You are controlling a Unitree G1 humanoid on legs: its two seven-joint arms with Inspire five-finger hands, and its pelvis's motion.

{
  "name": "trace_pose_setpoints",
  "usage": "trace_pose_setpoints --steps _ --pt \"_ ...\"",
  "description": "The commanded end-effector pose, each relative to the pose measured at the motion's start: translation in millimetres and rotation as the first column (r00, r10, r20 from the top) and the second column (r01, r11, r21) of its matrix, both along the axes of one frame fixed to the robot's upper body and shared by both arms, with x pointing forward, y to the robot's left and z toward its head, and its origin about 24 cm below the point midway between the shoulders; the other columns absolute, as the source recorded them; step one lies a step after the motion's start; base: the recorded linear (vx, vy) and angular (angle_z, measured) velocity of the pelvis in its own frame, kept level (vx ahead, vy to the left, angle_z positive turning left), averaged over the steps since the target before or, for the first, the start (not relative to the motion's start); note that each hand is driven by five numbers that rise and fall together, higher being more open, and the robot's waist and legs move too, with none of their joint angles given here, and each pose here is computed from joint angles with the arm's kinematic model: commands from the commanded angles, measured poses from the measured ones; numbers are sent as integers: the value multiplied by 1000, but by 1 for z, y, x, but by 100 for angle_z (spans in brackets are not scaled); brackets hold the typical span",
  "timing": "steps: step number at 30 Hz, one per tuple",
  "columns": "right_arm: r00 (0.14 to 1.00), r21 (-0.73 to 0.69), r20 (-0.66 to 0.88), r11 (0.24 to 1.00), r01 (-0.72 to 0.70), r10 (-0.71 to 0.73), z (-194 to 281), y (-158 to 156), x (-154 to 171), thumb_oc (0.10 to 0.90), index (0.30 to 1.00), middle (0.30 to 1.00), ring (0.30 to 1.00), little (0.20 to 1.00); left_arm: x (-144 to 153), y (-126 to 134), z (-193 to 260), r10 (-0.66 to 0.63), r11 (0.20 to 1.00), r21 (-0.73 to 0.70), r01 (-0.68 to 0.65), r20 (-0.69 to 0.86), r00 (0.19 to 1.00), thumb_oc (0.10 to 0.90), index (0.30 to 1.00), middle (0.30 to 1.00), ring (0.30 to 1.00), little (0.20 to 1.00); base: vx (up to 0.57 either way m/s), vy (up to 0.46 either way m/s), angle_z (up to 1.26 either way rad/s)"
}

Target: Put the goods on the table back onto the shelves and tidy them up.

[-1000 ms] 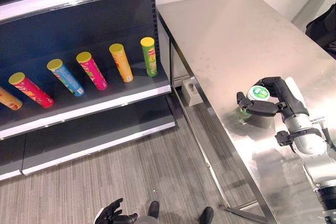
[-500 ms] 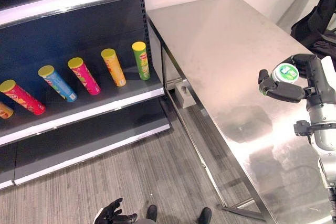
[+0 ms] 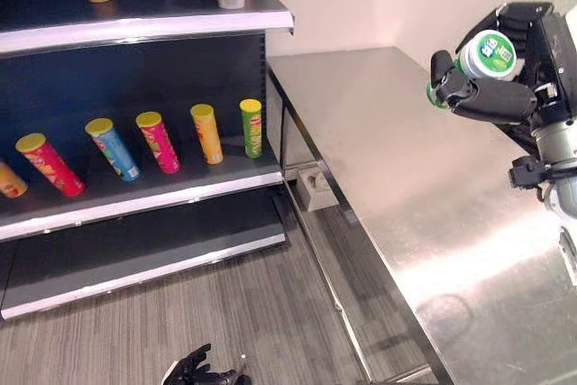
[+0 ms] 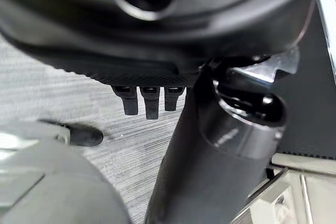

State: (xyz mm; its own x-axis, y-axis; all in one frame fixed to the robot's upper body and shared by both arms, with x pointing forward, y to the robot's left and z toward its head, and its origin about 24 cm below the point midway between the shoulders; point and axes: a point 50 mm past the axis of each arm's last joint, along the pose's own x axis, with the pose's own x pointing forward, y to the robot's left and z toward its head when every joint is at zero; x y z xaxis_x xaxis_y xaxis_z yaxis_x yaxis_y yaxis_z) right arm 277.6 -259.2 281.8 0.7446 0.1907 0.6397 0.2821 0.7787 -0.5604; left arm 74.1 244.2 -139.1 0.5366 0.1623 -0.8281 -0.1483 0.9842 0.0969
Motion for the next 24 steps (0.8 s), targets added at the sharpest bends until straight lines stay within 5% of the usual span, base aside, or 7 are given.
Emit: trace_pose_setpoints --steps 1,8,24 --pt "957 -21 261 992 -127 128 64 15 -21 400 300 300 300 300 17 28 18 -31 997 67 25 84 996 800 900 900 900 900 -177 -105 32" --pt "942 -72 298 988 -137 153 88 20 -26 400 300 300 300 300 25 34 23 -50 995 90 40 112 992 800 900 900 900 900 -72 103 64" --pt "954 -13 294 998 -63 64 87 7 -23 400 300 300 300 300 34 58 32 -138 970 212 121 70 988 800 900 900 900 900 89 366 29"
